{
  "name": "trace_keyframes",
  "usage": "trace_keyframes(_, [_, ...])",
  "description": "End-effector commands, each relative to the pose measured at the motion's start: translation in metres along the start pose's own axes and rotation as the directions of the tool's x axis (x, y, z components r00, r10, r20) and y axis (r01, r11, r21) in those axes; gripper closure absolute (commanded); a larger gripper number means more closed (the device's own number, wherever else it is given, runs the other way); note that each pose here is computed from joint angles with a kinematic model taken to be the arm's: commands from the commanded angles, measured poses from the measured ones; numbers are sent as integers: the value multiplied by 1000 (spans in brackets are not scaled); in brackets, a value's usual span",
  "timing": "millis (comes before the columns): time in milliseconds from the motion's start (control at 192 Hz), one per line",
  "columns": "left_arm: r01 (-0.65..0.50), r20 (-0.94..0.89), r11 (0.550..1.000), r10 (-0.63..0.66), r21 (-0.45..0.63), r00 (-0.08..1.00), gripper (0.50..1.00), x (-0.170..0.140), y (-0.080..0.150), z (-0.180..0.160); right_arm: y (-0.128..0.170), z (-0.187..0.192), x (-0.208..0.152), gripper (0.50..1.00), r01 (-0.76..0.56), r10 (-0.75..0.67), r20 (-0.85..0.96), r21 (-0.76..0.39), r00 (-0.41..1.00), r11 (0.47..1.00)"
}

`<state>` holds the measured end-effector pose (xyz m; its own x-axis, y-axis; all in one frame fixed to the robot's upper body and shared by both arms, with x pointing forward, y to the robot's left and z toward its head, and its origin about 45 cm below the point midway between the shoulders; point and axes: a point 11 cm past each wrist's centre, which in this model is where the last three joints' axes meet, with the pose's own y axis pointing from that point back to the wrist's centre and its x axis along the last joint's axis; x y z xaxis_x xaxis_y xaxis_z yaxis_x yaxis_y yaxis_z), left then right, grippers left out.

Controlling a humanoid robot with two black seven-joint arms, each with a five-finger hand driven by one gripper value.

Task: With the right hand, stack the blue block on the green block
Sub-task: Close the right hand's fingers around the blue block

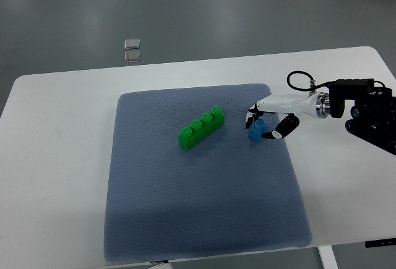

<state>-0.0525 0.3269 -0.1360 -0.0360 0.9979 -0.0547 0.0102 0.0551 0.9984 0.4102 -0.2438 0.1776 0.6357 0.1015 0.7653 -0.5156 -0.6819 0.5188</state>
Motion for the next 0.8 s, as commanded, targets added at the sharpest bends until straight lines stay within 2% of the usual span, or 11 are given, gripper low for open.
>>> trace_keyframes(0, [0, 0, 1000, 0, 0, 1000, 500, 0, 0, 0, 0, 0, -1, 807, 2, -2, 1, 0, 1000, 1000])
trace_keyframes(322, [0, 0, 1000, 0, 0, 1000, 500, 0, 0, 0, 1, 1, -2, 810, 4, -5, -1, -1, 1000, 1000])
trace_keyframes(359, [0, 0, 1000, 0, 0, 1000, 500, 0, 0, 0, 1, 1, -2, 844, 4, -4, -1, -3, 1000, 1000])
trace_keyframes(416, [0, 0, 1000, 0, 0, 1000, 500, 0, 0, 0, 2, 2, -1, 850, 4, -4, -1, -5, 1000, 1000])
trace_keyframes(494, [0, 0, 1000, 0, 0, 1000, 500, 0, 0, 0, 2, 2, -2, 883, 6, -6, -5, -4, 1000, 1000])
trace_keyframes(796, [0, 0, 1000, 0, 0, 1000, 500, 0, 0, 0, 2, 1, 0, 922, 2, -2, -6, 1, 1000, 1000])
